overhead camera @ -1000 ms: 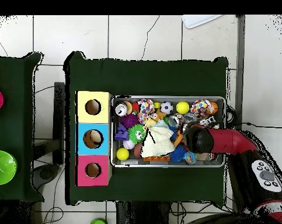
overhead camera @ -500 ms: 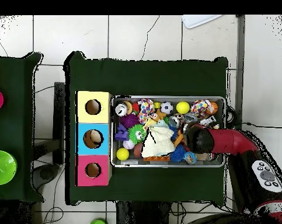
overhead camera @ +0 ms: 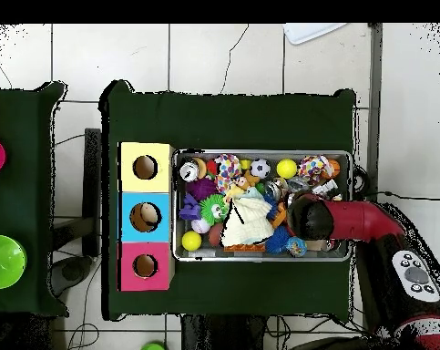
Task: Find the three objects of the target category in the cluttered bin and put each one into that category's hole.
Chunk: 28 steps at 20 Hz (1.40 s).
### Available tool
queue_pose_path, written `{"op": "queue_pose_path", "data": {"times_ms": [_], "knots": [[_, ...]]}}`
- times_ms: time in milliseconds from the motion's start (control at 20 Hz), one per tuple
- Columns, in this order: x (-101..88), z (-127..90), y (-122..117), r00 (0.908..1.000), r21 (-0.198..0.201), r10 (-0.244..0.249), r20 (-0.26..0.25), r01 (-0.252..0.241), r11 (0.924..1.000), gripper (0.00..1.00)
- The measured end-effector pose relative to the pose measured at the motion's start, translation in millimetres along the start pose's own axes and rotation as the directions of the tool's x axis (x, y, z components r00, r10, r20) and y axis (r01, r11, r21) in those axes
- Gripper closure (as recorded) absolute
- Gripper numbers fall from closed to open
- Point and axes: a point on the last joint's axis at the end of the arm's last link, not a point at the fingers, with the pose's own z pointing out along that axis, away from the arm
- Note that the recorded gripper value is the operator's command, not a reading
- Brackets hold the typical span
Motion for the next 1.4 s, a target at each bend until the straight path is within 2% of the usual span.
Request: {"op": "queue_pose_path", "data": {"times_ms": [400, 650, 1100, 1400], "knots": [[-18.7, -29, 5, 0.9983, 0.056, -0.048, 0.033, 0.046, 0.9974, 0.0], [-26.4, -40, 8, 0.9967, 0.075, -0.066, 0.047, 0.062, 0.9953, 0.0], [-27.9, -42, 2, 0.9958, 0.081, -0.072, 0.056, 0.068, 0.9945, 0.0], [-32.0, -37, -10, 0.9912, 0.064, -0.1, 0.087, 0.094, 0.9935, 0.0]]}}
